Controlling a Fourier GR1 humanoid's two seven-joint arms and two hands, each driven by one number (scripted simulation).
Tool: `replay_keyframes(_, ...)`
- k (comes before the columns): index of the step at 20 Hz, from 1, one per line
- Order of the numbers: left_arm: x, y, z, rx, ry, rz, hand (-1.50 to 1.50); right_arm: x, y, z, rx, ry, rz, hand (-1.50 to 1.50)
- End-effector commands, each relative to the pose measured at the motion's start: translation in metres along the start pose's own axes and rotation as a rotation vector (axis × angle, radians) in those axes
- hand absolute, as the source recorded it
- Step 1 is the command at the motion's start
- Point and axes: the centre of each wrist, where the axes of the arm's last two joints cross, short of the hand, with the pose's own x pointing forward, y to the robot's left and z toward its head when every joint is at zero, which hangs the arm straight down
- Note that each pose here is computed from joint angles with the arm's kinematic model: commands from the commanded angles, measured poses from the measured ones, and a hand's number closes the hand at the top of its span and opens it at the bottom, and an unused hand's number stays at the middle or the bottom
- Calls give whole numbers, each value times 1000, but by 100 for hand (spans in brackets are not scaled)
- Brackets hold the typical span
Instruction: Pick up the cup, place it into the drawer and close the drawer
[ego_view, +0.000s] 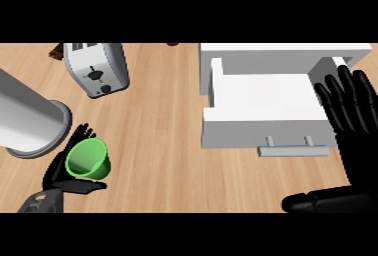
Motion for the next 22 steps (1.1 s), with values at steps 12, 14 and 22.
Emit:
replay_keyframes(12,1,-5,-5,-188,-141,287,150,5,3,5,6,3,3,-150)
replay_keyframes(14,-16,-30,-1,-171,-184,275,150,2,3,13,-1,-5,2,-150)
replay_keyframes(22,-9,-40,-18,-47,-324,165,150,0,0,4,-25,-9,15,-150)
